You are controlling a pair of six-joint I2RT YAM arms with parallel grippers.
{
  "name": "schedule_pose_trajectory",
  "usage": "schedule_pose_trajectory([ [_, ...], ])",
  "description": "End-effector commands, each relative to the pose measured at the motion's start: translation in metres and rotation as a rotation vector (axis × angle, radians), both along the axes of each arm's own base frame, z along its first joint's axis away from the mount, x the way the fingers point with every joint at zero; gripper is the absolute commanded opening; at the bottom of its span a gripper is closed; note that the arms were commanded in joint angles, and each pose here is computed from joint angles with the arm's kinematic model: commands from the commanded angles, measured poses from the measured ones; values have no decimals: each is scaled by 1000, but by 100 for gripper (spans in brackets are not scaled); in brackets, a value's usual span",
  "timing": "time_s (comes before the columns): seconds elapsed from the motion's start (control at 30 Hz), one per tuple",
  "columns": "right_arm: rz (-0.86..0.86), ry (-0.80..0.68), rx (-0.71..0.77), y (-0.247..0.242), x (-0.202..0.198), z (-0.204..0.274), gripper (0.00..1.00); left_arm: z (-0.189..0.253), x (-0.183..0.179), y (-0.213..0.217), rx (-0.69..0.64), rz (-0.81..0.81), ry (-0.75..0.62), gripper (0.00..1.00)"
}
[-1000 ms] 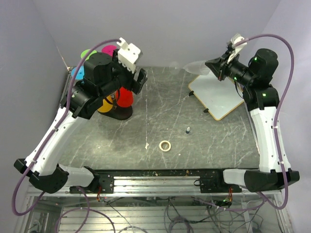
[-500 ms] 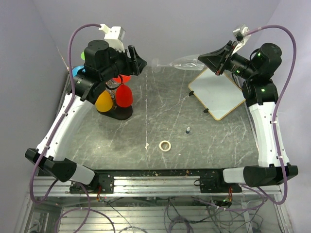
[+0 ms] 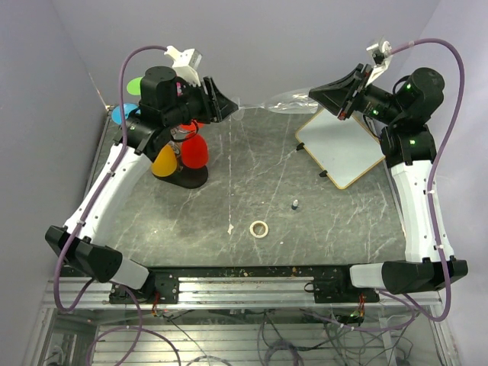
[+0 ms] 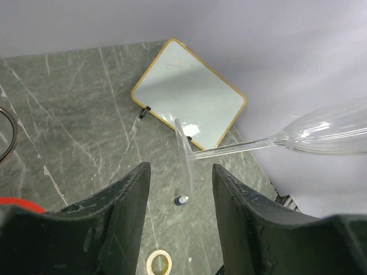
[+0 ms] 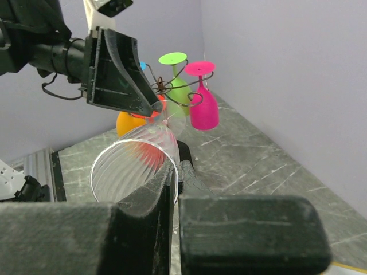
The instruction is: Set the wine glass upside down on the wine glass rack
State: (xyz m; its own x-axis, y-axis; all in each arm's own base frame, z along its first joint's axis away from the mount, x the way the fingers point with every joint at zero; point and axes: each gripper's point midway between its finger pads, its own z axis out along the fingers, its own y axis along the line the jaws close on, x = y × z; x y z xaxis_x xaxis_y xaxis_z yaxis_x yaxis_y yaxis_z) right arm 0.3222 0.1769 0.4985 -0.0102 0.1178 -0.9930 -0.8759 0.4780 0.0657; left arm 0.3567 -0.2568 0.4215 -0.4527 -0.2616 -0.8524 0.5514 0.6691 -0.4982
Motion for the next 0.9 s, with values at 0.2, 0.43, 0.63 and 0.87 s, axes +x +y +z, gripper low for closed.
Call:
schedule_pose_trajectory([
  [0.2, 10, -28, 10, 2, -8, 3, 0, -3, -1, -9, -71, -89, 39, 42],
  [0.43, 6, -27, 10, 2, -7, 0, 0, -9, 0, -13, -77, -117, 61, 31],
  [0.63, 5, -30, 8, 1, -8, -1, 0, -11, 2, -16, -82, -127, 76, 22],
  [0.87, -7, -55, -25, -1, -7, -6, 3, -10, 9, -7, -82, -99, 74, 7],
])
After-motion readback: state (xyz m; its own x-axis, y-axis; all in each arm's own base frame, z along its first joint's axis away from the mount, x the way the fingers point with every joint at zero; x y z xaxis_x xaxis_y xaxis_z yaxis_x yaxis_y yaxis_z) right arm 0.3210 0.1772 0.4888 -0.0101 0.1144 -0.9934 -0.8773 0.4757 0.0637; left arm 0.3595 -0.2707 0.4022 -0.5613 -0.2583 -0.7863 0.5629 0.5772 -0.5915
